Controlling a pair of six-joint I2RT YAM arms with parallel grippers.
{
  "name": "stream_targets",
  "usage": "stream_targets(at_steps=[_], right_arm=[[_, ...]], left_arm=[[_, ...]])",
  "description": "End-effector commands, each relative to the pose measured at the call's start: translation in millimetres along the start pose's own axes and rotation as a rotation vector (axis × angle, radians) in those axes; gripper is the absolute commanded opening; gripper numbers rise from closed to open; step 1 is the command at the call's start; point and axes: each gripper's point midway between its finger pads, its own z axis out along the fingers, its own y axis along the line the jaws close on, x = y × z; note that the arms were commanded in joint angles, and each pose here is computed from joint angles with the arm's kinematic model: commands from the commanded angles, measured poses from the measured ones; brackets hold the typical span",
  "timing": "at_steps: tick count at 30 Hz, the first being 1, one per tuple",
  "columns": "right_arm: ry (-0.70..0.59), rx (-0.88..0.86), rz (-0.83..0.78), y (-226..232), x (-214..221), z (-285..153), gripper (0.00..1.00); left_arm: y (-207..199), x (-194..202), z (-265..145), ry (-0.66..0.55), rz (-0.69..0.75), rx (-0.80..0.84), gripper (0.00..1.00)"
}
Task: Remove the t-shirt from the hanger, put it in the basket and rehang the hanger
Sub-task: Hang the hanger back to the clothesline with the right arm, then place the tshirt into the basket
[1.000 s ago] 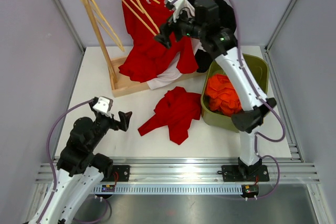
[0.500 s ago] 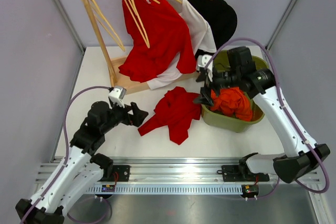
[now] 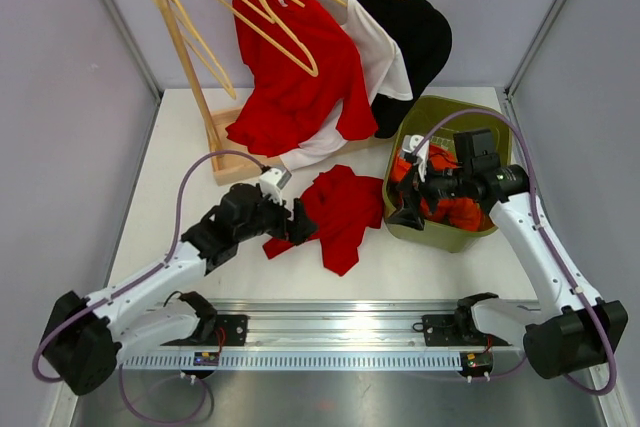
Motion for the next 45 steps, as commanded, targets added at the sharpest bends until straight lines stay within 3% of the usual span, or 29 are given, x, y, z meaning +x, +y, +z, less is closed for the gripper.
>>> stream_targets(at_steps=[1,14,23,27,30,31,32,34,45], right_arm=[[-0.083,0.008,-0.028,-5,-14,-5,0.99],[-0.099,0.046,0.006,-12,-2,-14,1.0],[-0.109,0.051,0.003,-11,-2,-17,0.99],[-0.111,0.054,0.009,-11,-2,-18,0.99],[-0.114,0.052,0.008,-10,-2,-18,0.99],[-0.117,0.056,0.005,-10,-3,-19,0.99],[-0.117,0.054,0.01,-10,-2,-19,1.0],[-0.116,0.048,0.01,-10,-1,-18,1.0],[-0.163,-0.154,-0.122,26,3,-15,0.99]], left_arm=[[-10,-28,18,-0.109,0.084,0.019,0.97],[-9,-25,93,-0.022,0.23,-0.051,0.97],[5,20,141,0.114,0.285,-0.207,0.91],[12,46,150,0.156,0.264,-0.232,0.68],[20,62,149,0.17,0.25,-0.24,0.38],[18,60,150,0.148,0.244,-0.232,0.24],[19,62,147,0.143,0.241,-0.23,0.05],[18,61,139,0.119,0.243,-0.218,0.0],[-34,0,45,0.003,0.329,-0.049,0.0]])
